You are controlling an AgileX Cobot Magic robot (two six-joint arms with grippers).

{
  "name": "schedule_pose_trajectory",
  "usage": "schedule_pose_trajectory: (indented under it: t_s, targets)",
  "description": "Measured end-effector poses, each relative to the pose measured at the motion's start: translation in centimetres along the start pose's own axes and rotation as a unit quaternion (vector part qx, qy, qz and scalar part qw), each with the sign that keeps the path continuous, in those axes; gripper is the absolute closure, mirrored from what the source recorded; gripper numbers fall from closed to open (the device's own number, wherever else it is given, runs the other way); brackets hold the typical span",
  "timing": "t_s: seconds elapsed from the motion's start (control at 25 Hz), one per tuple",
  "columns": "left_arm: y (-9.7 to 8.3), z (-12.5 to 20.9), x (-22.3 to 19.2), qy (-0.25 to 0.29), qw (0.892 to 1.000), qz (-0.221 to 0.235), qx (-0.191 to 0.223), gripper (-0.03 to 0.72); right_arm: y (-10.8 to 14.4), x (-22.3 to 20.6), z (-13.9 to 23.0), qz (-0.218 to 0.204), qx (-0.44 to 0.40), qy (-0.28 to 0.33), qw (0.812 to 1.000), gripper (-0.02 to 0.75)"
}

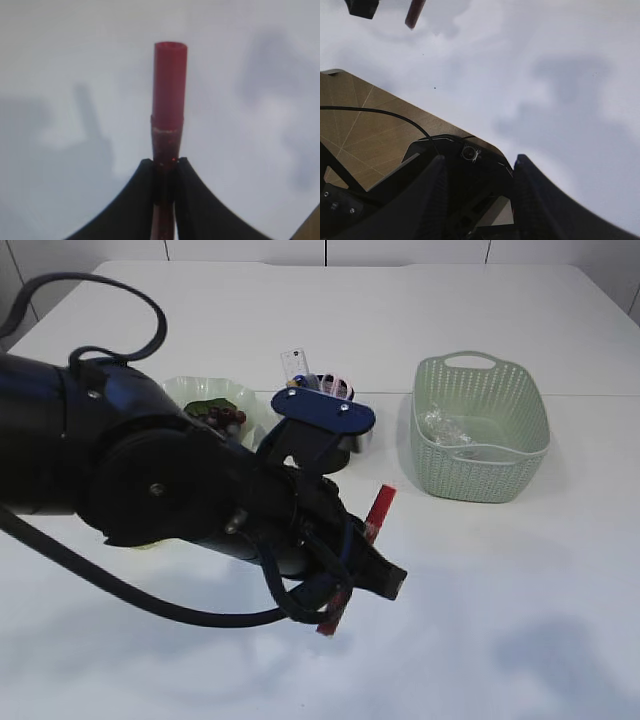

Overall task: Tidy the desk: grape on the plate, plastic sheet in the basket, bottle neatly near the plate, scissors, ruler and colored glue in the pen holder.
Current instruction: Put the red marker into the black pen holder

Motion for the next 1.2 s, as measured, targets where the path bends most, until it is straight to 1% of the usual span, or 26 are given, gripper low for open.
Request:
schedule_pose_trajectory:
  t_s: [0.08, 0.16, 0.32, 0.4, 0.6, 0.76, 0.8, 0.92, 1.08, 1.2]
  targets:
    - [-0.2, -1.5, 0.0, -0.042, 0.999, 0.014, -0.001, 0.603, 0.0, 0.0, 0.0, 0.000, 0.000, 0.000, 1.000, 0.393]
    - [-0.3, -3.4, 0.3, -0.092, 0.995, 0.030, 0.003, 0.603, 0.0, 0.0, 0.0, 0.000, 0.000, 0.000, 1.000, 0.393]
    - [1.1, -7.0, 1.2, -0.181, 0.982, 0.044, 0.020, 0.603, 0.0, 0.0, 0.0, 0.000, 0.000, 0.000, 1.000, 0.393]
    - [2.3, -8.7, 1.9, -0.222, 0.974, 0.045, 0.030, 0.603, 0.0, 0.0, 0.0, 0.000, 0.000, 0.000, 1.000, 0.393]
    - [5.4, -12.7, 4.2, -0.329, 0.942, 0.046, 0.045, 0.603, -0.4, 0.0, 0.0, 0.010, 0.003, 0.000, 1.000, 0.393]
    - [7.6, -14.9, 5.3, -0.404, 0.912, 0.048, 0.049, 0.603, -0.7, 0.0, 0.0, 0.021, 0.007, 0.000, 1.000, 0.393]
    - [8.0, -15.2, 5.3, -0.413, 0.908, 0.047, 0.050, 0.603, -0.8, 0.0, 0.0, 0.024, 0.008, 0.000, 1.000, 0.394]
    - [9.4, -15.8, 4.5, -0.426, 0.902, 0.040, 0.055, 0.603, -1.1, 0.0, 0.0, 0.032, 0.010, 0.001, 0.999, 0.393]
    - [10.7, -17.0, 3.2, -0.437, 0.897, 0.033, 0.059, 0.603, -1.5, 0.1, 0.0, 0.044, 0.014, 0.000, 0.999, 0.394]
    - [11.1, -17.8, 1.8, -0.441, 0.895, 0.032, 0.060, 0.603, -1.9, 0.1, 0.0, 0.054, 0.018, 0.000, 0.998, 0.393]
Point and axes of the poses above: a point on each arm's last joint axis where the gripper is mounted, x pointing back along that axis away from the gripper, y along the wrist's bending axis when the last joint is at zero, z = x × y, the point moved 8 cm from there along -x, pointing out along that axis toward the gripper, and after that the axes turned 7 degrees about x, right-handed, at the moved point
